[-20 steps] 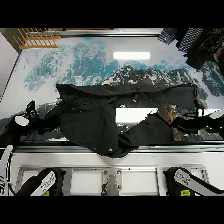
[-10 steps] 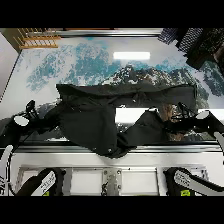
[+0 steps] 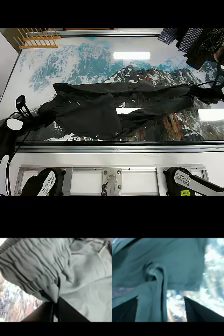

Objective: Fold the clothes and pants, and hang the long-sleeved shirts on hangers.

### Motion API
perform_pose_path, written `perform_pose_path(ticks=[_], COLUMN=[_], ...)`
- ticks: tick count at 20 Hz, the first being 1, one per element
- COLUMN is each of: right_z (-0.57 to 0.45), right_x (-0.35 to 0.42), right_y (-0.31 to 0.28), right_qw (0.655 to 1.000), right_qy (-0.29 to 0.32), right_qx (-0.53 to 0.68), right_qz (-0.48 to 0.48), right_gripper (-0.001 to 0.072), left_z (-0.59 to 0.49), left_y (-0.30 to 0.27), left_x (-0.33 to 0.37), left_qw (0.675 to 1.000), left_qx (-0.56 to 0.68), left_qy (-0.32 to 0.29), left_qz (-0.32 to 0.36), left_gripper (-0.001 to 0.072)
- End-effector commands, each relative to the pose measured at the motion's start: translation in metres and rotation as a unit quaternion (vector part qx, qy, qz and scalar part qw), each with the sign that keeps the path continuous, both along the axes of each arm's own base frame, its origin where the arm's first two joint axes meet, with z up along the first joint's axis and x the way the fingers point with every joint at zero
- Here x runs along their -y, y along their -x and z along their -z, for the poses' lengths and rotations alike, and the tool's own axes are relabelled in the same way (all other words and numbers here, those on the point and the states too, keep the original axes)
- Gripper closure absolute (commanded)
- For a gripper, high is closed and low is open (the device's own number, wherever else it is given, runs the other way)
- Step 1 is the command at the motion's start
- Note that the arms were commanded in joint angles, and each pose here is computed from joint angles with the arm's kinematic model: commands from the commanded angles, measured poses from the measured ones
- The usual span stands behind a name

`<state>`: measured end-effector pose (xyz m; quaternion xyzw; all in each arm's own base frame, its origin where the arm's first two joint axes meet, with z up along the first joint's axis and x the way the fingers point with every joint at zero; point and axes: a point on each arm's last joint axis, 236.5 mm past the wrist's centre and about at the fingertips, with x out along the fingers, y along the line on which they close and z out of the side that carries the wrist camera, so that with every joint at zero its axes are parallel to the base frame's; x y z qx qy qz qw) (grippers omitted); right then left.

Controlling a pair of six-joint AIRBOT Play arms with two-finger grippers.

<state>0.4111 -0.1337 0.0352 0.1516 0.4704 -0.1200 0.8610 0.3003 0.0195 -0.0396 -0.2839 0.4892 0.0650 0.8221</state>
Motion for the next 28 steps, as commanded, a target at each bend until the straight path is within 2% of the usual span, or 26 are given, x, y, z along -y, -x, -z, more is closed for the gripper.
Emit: perform_pose_path(ticks=[1,3,6,10,14,17,18,20,21,22,24,26,28], right_z=[0.01,0.05,0.11,0.145,0.15,0.156,0.158,0.158,0.153,0.141,0.091,0.014,-0.056], right_x=[0.012,0.011,-0.023,-0.063,-0.067,-0.066,-0.066,-0.066,-0.066,-0.061,-0.043,-0.018,-0.006], right_y=[0.026,0.068,0.114,0.11,0.097,0.097,0.096,0.092,0.088,0.079,0.059,0.058,0.087], right_qw=[0.999,0.991,0.966,0.938,0.919,0.918,0.919,0.924,0.928,0.937,0.966,0.991,0.998], right_qy=[0.003,-0.046,-0.161,-0.266,-0.305,-0.304,-0.301,-0.292,-0.288,-0.276,-0.216,-0.106,-0.008], right_qx=[-0.052,-0.116,-0.167,-0.121,-0.079,-0.082,-0.081,-0.075,-0.068,-0.051,-0.003,0.034,0.038], right_qz=[0.008,0.052,0.115,0.187,0.237,0.242,0.242,0.234,0.227,0.207,0.144,0.08,0.044], right_gripper=[0.0105,0.0104,0.0104,0.0101,0.0101,0.0103,0.014,0.0485,0.062,0.0693,0.0695,0.0694,0.0694], left_z=[0.015,0.02,0.019,0.019,0.019,0.019,0.019,0.019,0.019,0.019,0.019,0.019,0.018], left_y=[0.016,0.02,0.018,0.018,0.018,0.018,0.018,0.018,0.018,0.018,0.018,0.018,0.017], left_x=[0.005,0.007,0.006,0.006,0.006,0.006,0.006,0.006,0.006,0.005,0.005,0.004,0.004], left_qw=[1.0,1.0,1.0,1.0,1.0,1.0,1.0,1.0,1.0,1.0,1.0,1.0,1.0], left_qx=[-0.015,-0.022,-0.018,-0.019,-0.019,-0.019,-0.019,-0.019,-0.018,-0.018,-0.018,-0.017,-0.016], left_qy=[0.005,0.008,0.006,0.006,0.006,0.006,0.006,0.006,0.006,0.006,0.005,0.004,0.003], left_qz=[-0.001,0.0,-0.002,-0.002,-0.002,-0.002,-0.002,-0.002,-0.002,-0.002,-0.002,-0.002,-0.003], left_gripper=[0.0696,0.0696,0.0696,0.0696,0.0696,0.0696,0.0696,0.0696,0.0696,0.0696,0.0696,0.0696,0.0696])
